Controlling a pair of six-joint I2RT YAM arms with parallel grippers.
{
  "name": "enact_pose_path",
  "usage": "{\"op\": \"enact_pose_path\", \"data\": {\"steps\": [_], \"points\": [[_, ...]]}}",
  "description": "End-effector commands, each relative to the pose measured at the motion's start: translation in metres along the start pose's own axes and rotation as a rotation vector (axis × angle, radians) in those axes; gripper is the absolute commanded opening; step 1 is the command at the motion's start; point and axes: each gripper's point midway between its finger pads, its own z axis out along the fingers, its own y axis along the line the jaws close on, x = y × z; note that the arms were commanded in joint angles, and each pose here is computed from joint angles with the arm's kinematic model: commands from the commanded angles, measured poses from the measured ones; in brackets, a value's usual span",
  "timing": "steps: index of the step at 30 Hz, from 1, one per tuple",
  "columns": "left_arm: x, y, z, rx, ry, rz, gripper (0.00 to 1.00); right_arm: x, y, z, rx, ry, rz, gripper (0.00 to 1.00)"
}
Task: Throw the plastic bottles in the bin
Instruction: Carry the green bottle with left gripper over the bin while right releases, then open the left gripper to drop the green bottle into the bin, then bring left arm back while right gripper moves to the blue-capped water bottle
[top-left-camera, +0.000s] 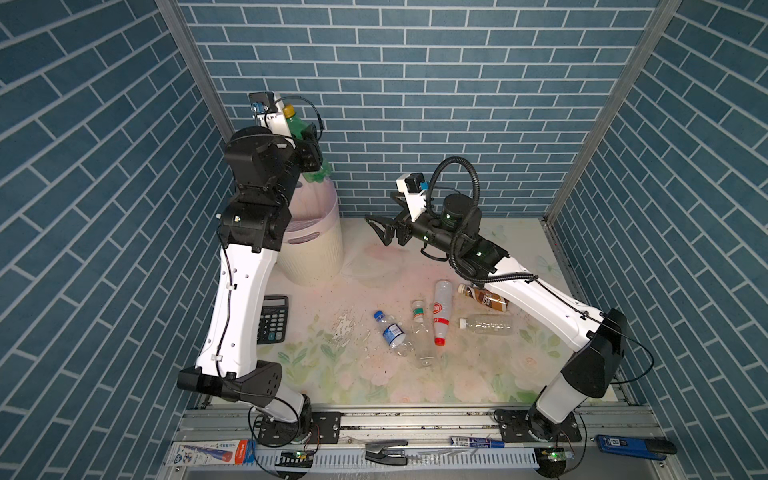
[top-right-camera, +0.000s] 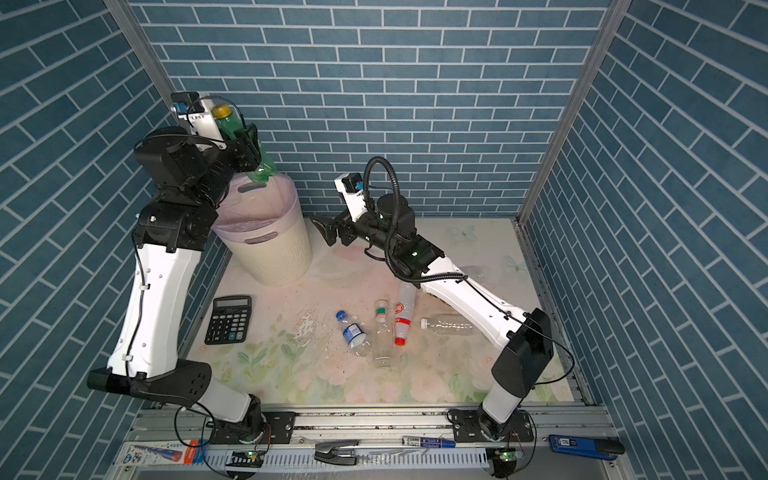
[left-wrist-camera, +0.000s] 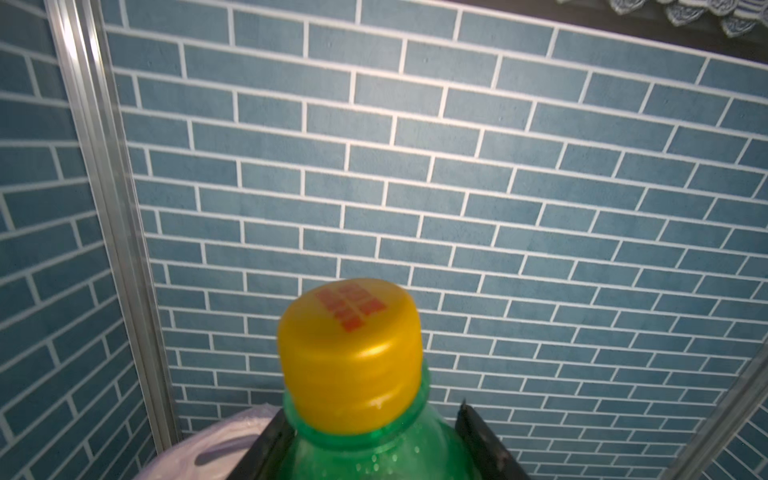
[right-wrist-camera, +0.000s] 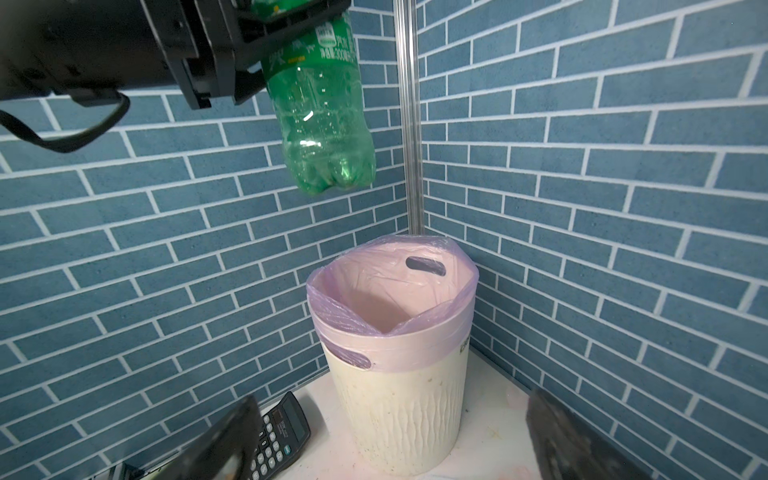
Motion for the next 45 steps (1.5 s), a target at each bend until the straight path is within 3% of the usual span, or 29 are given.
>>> {"op": "enact_pose_path", "data": {"steps": [1, 4, 7, 9, 10, 12, 13, 20, 25, 28, 32, 38, 45], "points": [[-0.024, 0.008, -0.001, -0.035, -0.062, 0.095, 0.43, -0.023, 0.003, 0.002, -0.021, -0.055, -0.067, 0.99], [-0.002, 0.030, 0.022, -0.084, -0.012, 0.074, 0.43, -0.014, 0.002, 0.007, -0.020, -0.029, -0.064, 0.99], [0.061, 0.067, 0.055, -0.178, 0.144, 0.033, 0.44, -0.004, -0.001, 0.009, -0.015, 0.001, -0.059, 0.99], [0.112, 0.093, 0.069, -0.247, 0.284, -0.014, 0.50, 0.002, -0.004, 0.010, -0.009, 0.022, -0.053, 0.99], [0.134, 0.099, 0.074, -0.251, 0.355, -0.035, 0.61, 0.004, -0.005, 0.010, -0.007, 0.030, -0.051, 0.99], [0.155, 0.103, 0.076, -0.258, 0.428, -0.042, 0.92, 0.009, -0.009, 0.009, 0.003, 0.044, -0.044, 0.99], [0.158, 0.103, 0.075, -0.257, 0.441, -0.041, 0.99, 0.011, -0.010, 0.008, 0.005, 0.049, -0.040, 0.99], [0.118, 0.068, 0.055, -0.140, 0.322, -0.127, 0.99, 0.026, -0.021, 0.006, 0.031, 0.079, 0.008, 0.99], [0.121, 0.021, 0.040, 0.000, 0.337, -0.206, 0.99, 0.042, -0.039, -0.002, 0.077, 0.102, 0.076, 0.99], [0.147, -0.011, 0.034, 0.111, 0.403, -0.290, 0.99, 0.054, -0.050, -0.009, 0.115, 0.129, 0.103, 0.99], [0.193, -0.052, 0.021, 0.208, 0.524, -0.317, 0.99, 0.071, -0.062, -0.022, 0.144, 0.182, 0.149, 0.99], [0.262, -0.077, -0.002, 0.247, 0.684, -0.481, 0.99, 0.105, -0.067, -0.048, 0.208, 0.269, 0.159, 0.99], [0.319, -0.095, -0.038, 0.244, 0.823, -0.539, 0.99, 0.158, -0.060, -0.079, 0.226, 0.472, 0.188, 0.99]]}}
